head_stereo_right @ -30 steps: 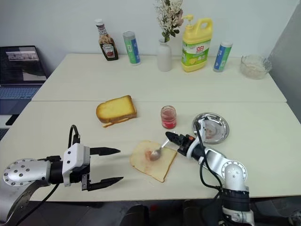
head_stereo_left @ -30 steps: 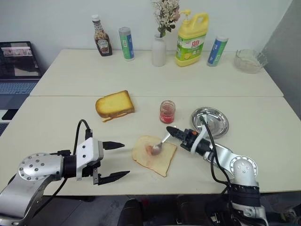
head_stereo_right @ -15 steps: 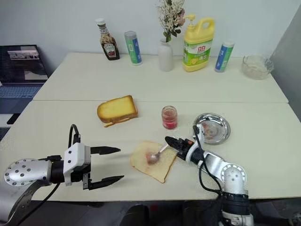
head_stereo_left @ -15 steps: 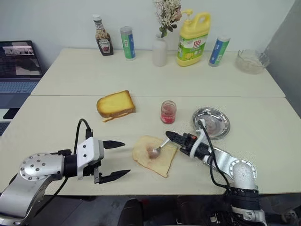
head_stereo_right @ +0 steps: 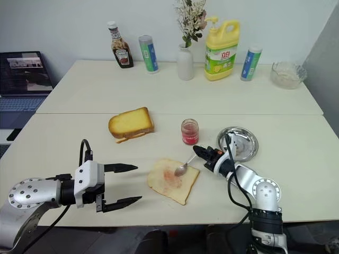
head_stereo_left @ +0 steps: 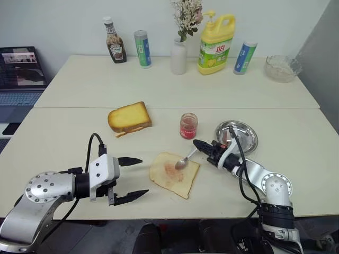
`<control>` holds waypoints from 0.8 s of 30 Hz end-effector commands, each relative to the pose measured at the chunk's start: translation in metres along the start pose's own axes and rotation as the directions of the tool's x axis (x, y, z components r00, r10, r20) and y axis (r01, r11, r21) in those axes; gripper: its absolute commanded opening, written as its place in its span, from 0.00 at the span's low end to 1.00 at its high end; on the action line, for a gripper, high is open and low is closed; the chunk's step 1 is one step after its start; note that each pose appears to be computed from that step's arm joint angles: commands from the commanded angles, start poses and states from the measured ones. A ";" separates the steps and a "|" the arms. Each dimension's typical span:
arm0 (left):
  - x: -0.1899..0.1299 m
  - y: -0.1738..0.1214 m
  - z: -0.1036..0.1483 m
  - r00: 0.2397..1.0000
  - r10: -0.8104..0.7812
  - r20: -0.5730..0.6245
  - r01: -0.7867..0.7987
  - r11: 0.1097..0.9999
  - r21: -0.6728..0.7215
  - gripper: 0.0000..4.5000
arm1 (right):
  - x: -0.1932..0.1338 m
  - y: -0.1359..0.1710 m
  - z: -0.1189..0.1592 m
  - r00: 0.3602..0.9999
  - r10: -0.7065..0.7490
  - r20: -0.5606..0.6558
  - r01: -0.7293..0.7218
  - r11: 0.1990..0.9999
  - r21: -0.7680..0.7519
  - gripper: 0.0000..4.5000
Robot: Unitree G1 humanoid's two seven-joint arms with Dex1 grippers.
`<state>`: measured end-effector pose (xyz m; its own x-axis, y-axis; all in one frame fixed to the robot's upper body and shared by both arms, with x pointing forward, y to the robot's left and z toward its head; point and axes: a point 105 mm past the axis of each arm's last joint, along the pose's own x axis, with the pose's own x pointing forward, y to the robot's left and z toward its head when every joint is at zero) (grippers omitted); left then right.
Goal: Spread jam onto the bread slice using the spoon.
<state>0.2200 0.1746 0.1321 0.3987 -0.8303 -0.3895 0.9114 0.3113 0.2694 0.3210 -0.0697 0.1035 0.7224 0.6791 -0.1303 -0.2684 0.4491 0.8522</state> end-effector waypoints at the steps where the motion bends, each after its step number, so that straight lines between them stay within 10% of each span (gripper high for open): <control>1: 0.002 -0.001 0.006 1.000 -0.005 0.016 0.005 1.000 0.029 1.00 | 0.003 0.001 -0.001 1.000 -0.003 0.005 0.003 1.000 -0.019 0.00; 24: 0.010 0.004 0.024 0.996 0.003 0.085 -0.006 0.999 0.040 1.00 | -0.052 0.046 0.027 0.973 0.231 -0.010 -0.227 0.948 -0.225 0.00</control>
<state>0.2269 0.1664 0.1397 0.4027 -0.8463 -0.3488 0.9068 0.3172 0.2776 0.2896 -0.0992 0.1397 0.6322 0.7742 -0.0308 -0.4991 0.4373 0.7481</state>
